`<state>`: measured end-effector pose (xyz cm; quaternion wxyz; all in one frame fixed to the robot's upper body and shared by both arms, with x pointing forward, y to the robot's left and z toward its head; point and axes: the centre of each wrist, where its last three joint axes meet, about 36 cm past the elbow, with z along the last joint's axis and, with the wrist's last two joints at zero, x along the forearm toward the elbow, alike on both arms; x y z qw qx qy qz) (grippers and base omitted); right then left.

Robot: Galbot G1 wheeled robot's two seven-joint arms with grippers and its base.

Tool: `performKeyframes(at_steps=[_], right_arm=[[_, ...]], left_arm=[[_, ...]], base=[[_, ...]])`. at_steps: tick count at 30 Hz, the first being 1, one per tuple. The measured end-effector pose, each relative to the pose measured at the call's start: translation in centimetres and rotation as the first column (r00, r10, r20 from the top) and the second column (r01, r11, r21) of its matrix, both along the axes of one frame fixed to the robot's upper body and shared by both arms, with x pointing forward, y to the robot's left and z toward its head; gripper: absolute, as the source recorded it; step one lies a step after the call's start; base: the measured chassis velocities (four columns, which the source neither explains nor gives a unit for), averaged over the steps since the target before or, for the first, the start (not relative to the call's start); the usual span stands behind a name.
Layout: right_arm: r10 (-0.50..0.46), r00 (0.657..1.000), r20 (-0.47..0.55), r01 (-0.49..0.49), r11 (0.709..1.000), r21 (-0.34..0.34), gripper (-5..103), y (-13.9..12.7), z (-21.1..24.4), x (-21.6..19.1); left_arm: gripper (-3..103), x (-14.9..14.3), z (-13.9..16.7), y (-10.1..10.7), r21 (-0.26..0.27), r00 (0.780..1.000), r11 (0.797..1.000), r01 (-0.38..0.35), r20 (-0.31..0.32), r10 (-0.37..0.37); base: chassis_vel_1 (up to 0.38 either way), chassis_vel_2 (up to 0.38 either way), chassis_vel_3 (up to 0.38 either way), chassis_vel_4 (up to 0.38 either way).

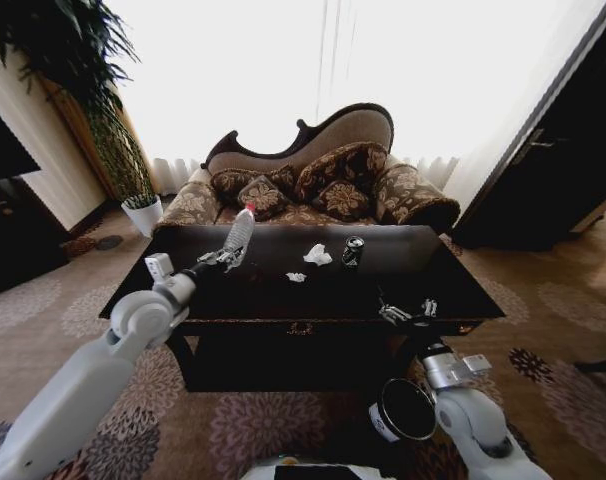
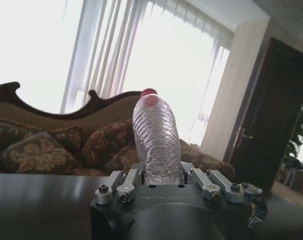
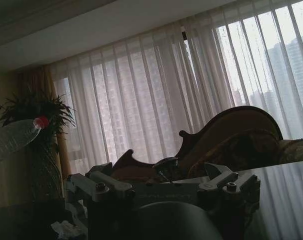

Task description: Move to the front of the table and place the trash on the table into the trash bin.

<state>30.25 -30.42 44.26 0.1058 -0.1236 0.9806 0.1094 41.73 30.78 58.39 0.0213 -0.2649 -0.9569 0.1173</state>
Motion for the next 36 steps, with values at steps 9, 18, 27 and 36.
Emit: performKeyframes(at_steps=[9, 18, 27, 36], right_arm=[[0.253, 0.958, 0.137, -0.287, 0.861, 0.42, 100, 3.7, 2.9, -0.9], [0.351, 0.904, 0.245, -0.428, 0.765, 0.481, 100, 5.6, 5.8, -2.8], [0.404, 0.863, 0.304, -0.503, 0.746, 0.437, 100, 7.4, 6.8, -4.7], [0.427, 0.852, 0.303, -0.52, 0.758, 0.394, 100, 8.6, 7.0, -6.1]], left_arm=[[34, -3.3, -0.3, 0.8, -0.026, 0.892, 0.928, 0.371, 0.289, -0.348], [34, -6.1, -1.7, -2.0, 0.061, 0.75, 0.799, 0.598, 0.309, -0.585], [34, -7.7, -3.1, -3.6, 0.067, 0.726, 0.762, 0.644, 0.26, -0.637], [34, -8.1, -3.9, -4.5, 0.085, 0.71, 0.742, 0.665, 0.234, -0.664]], base=[[0.0, 0.0, 0.0, 0.0], [0.0, 0.0, 0.0, 0.0], [0.0, 0.0, 0.0, 0.0], [0.0, 0.0, 0.0, 0.0]])
